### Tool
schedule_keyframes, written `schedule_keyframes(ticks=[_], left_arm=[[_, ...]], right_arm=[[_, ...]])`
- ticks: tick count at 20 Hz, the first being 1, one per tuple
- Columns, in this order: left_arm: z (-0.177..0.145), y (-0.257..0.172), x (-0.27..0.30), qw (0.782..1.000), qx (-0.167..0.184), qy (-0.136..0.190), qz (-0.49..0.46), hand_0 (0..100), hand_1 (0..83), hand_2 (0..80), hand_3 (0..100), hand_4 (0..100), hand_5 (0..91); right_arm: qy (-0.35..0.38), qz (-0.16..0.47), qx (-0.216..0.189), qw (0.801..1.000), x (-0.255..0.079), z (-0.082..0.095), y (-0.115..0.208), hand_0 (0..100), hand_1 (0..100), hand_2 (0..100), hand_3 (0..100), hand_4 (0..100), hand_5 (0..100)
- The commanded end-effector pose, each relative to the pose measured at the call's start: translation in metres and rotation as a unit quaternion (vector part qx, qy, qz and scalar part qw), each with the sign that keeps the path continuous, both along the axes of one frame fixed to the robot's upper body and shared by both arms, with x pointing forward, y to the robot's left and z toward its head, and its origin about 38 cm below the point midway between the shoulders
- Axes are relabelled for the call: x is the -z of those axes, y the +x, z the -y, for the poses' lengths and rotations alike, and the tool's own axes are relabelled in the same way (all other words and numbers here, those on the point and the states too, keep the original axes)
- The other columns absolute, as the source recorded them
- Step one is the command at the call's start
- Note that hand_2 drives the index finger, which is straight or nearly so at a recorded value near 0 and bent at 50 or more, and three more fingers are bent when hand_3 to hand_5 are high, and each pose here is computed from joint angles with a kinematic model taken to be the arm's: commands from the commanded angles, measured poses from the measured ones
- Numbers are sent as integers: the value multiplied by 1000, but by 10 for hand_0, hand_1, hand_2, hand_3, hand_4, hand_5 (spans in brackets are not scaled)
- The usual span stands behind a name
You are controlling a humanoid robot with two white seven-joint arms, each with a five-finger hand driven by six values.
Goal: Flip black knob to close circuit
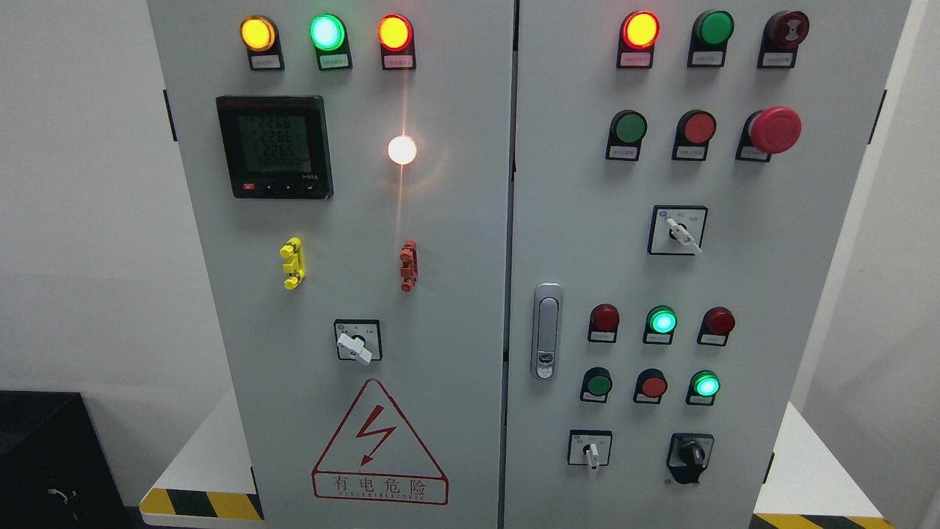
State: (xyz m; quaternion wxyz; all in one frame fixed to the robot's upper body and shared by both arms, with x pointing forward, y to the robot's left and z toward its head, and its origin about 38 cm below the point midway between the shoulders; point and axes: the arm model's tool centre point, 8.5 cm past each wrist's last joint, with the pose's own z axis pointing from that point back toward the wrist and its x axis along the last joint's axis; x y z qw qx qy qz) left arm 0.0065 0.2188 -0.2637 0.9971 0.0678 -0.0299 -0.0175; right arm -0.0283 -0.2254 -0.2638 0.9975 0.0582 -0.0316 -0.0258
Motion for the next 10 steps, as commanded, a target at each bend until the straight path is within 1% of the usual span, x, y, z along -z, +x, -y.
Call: schedule_keyframes(ticks=[1, 6, 10], left_arm=[[1, -5, 0, 1000, -1, -2, 3, 120, 556, 0, 0, 0, 0], [1, -5, 0, 1000, -1, -2, 3, 120, 556, 0, 0, 0, 0], [2, -5, 0, 1000, -1, -2, 3, 120, 556, 0, 0, 0, 0]], right_arm=[[5, -2, -15, 1000, 0, -6, -2, 0, 317, 0, 0, 0, 0], [11, -5, -14, 1000, 0, -14, -3, 0, 308, 0, 0, 0, 0], [12, -7, -10, 1000, 0, -14, -6, 0, 301, 0, 0, 0, 0]])
